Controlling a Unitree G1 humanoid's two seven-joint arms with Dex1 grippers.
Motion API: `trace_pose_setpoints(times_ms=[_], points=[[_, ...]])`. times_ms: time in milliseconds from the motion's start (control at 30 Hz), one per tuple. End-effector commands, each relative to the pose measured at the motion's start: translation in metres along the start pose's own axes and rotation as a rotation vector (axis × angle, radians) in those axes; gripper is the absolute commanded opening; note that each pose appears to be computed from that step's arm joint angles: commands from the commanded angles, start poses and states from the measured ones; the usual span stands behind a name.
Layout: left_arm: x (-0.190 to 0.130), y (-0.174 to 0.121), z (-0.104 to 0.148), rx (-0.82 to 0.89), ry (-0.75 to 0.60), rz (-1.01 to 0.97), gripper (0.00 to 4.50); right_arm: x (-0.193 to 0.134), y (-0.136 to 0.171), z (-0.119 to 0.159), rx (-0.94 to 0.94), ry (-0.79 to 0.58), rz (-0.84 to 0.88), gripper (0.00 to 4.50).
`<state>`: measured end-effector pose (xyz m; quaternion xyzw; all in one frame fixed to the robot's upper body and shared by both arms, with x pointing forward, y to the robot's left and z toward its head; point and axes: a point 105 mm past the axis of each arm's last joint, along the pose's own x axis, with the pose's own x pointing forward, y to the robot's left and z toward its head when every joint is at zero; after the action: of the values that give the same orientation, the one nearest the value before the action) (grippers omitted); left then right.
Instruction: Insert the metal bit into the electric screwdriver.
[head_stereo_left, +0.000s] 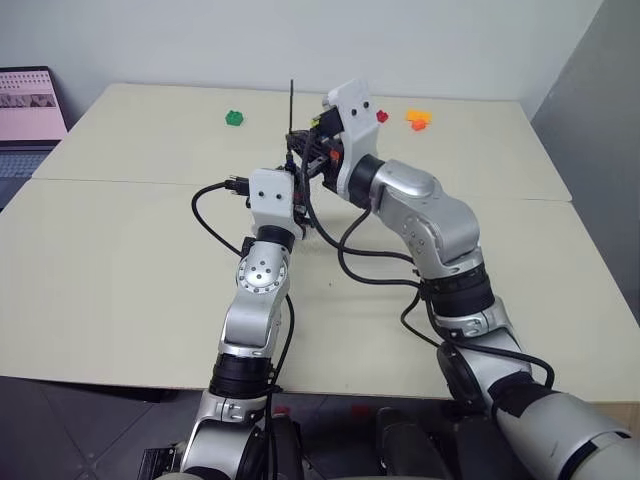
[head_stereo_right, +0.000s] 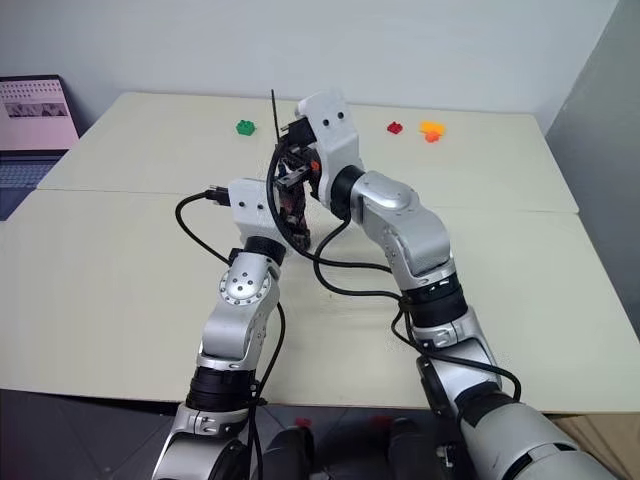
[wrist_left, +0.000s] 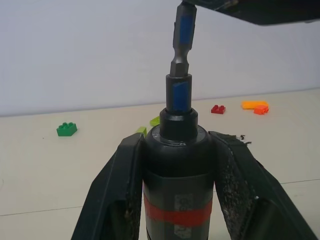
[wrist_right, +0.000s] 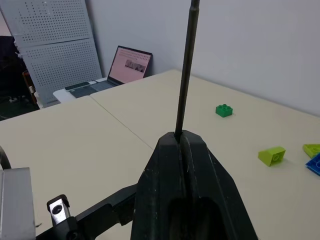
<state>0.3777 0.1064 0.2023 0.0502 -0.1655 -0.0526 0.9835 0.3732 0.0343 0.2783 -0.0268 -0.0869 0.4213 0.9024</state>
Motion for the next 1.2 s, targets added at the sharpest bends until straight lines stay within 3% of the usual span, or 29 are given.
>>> trace_pose_setpoints(times_ms=[33, 633, 1100, 1200], points=[[0.0, 0.005, 0.002, 0.012, -0.007, 0.016, 1.64, 0.0, 0.002, 0.005, -0.032, -0.011, 0.001, 0.0], [-0.001, 0.002, 0.002, 0.019, -0.006, 0.005, 1.64, 0.003, 0.013, 0.001, -0.026, 0.01, 0.042, 0.0], [0.0, 0.001, 0.003, 0.018, -0.01, -0.003, 1.64, 0.001, 0.01, 0.012, -0.032, -0.023, 0.051, 3.16], [0.0, 0.0, 0.003, 0.017, -0.01, -0.004, 1.64, -0.001, 0.009, 0.017, -0.03, -0.038, 0.057, 3.17]])
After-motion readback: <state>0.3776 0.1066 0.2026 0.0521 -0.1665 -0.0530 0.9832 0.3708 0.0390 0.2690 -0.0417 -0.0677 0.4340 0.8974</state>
